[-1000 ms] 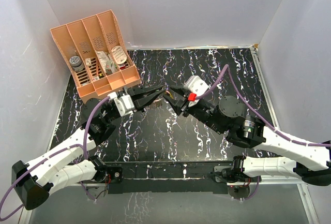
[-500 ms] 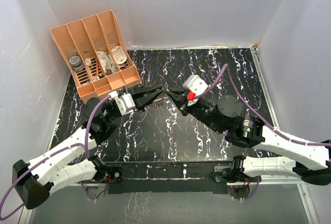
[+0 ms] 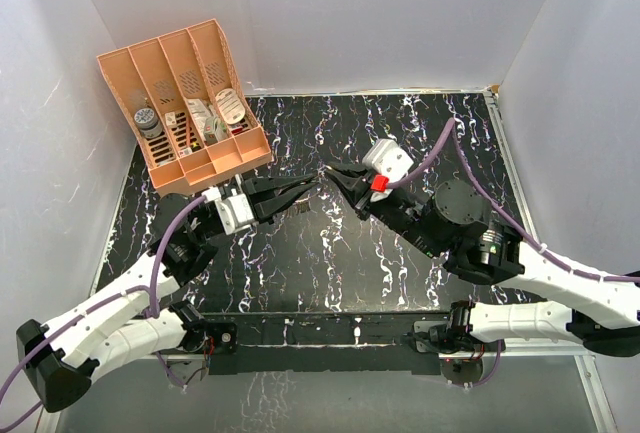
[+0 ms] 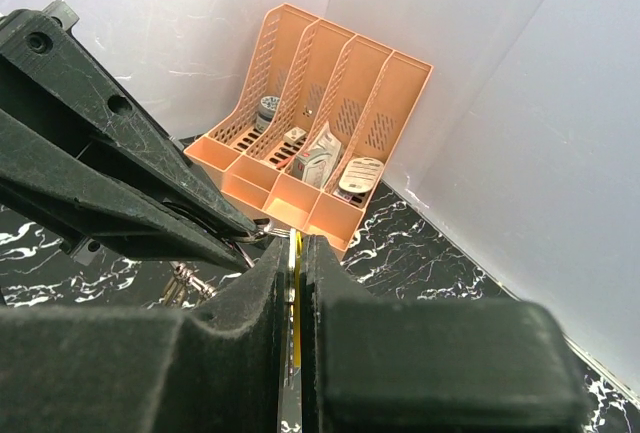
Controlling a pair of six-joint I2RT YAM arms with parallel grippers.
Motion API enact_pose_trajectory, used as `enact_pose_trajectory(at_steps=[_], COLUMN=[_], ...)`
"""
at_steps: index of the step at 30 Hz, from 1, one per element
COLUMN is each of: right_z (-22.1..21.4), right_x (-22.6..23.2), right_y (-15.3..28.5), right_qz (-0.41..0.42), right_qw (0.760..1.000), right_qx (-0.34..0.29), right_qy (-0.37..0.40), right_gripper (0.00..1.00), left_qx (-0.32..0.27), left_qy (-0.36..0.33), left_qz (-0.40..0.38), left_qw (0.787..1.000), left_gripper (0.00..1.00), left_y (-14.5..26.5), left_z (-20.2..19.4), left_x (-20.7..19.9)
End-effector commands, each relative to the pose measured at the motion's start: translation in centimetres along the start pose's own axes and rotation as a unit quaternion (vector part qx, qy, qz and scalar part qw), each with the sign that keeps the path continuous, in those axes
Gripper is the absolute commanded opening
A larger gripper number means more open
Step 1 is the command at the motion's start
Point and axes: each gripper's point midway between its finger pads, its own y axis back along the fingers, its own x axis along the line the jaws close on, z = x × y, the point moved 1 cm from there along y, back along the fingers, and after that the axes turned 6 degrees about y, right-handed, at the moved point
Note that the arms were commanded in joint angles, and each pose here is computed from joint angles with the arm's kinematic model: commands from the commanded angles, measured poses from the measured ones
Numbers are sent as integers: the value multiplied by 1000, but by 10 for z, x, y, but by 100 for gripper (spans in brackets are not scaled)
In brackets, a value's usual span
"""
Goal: Remove the keys from the keyring
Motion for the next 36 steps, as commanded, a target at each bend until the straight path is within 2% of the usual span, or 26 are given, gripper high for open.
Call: enact_pose_trajectory(at_steps=[1,7,17,22,28,31,36], right_z=[43,37,40,37,28,25,28], right_x=[-38,-35,-29,-15,7,19,23], right_y=[7,2,-1,-6,-10,-7,-2], right_qz=[-66,-62,-41,-4,61,97,110], right_qw=[997,998,999,1000,998,994,993], right_qx=[-48,-32,-28,-19,2,1,-18], right_qy=[-16,-10,-2,8,35,47,50], right_gripper=[0,0,0,0,0,0,0], left_qx=[-26,-42,-48,-72,-90,-102,-126], left_qy=[-8,3,40,58,64,61,65], left_qz=[-54,-136,-203,-260,-292,-309,-343], left_qw=[998,990,977,961,950,943,928], left_gripper=[0,0,0,0,0,0,0], left_y=[6,11,11,15,22,26,32], left_z=[22,37,41,54,66,74,90], left_x=[-20,-47,-67,-82,-92,-97,-105])
